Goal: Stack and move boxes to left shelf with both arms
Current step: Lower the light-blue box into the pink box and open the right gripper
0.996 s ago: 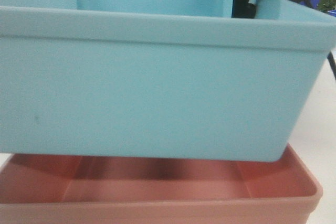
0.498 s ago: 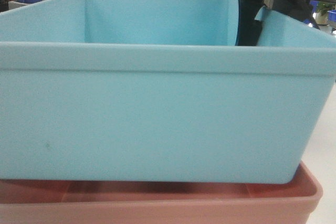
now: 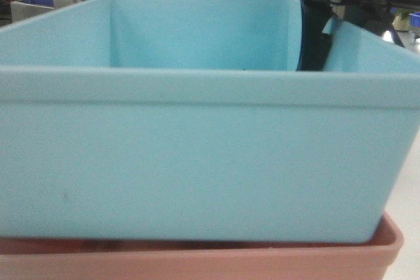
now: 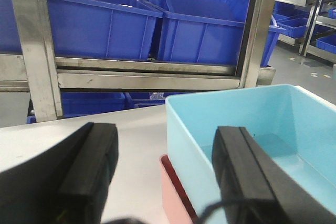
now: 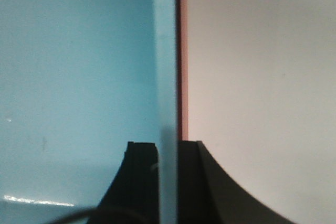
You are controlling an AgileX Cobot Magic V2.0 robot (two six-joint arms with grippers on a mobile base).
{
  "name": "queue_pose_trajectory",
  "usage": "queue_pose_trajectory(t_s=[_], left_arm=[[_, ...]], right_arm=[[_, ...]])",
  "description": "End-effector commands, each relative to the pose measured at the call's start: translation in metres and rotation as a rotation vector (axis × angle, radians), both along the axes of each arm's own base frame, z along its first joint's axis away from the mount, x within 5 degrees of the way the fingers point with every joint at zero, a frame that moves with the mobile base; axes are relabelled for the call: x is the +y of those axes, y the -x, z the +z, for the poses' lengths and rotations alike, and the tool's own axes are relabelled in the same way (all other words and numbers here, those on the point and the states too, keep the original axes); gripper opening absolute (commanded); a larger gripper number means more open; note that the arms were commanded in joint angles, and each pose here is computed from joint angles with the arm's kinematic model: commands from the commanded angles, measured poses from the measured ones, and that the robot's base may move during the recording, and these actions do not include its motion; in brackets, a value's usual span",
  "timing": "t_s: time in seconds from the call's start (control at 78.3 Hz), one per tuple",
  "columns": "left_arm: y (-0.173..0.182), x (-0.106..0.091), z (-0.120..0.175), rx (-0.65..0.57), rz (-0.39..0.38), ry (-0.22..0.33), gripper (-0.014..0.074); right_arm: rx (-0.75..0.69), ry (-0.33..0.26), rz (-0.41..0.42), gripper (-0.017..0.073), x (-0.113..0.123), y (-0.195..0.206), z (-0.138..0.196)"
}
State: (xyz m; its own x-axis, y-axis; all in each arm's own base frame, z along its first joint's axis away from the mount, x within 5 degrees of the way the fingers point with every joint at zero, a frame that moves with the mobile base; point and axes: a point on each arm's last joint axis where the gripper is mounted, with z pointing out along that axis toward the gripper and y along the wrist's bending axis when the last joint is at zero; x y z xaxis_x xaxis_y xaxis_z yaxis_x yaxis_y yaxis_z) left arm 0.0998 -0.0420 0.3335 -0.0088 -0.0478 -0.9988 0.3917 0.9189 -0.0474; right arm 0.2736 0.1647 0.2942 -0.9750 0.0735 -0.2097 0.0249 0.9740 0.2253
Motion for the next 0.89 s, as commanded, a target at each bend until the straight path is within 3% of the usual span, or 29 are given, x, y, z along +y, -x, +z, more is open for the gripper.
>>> queue_pose_trajectory(t_s=[0.0,0.498,0.562,0.728,0.881], left_arm=[[-0.001,0.003,0.015,-0.083,0.028,0.040,0.0314],[-0.001,0.003,0.015,-0.083,0.028,0.040,0.0314],[-0.001,0.003,0.015,-0.083,0.028,0.040,0.0314],[-0.001,0.003,0.015,-0.083,0.028,0.040,0.0314],[-0.001,0.003,0.015,-0.083,0.028,0.040,0.0314]], right_arm=[[-0.109,-0.082,-0.001,0.0057,-0.001,0.004,0.026],[-0.109,-0.061,0.038,0.0071,-0.001,0.005,0.009],[-0.129,-0.066,0.048,0.0127,-0.001,0.004,0.011],[-0.169,-0.076,0.063,0.0392,-0.002,0.005,0.017],[-0.306,-0.065,0.075,0.0426,-0.013,0.013,0.040]])
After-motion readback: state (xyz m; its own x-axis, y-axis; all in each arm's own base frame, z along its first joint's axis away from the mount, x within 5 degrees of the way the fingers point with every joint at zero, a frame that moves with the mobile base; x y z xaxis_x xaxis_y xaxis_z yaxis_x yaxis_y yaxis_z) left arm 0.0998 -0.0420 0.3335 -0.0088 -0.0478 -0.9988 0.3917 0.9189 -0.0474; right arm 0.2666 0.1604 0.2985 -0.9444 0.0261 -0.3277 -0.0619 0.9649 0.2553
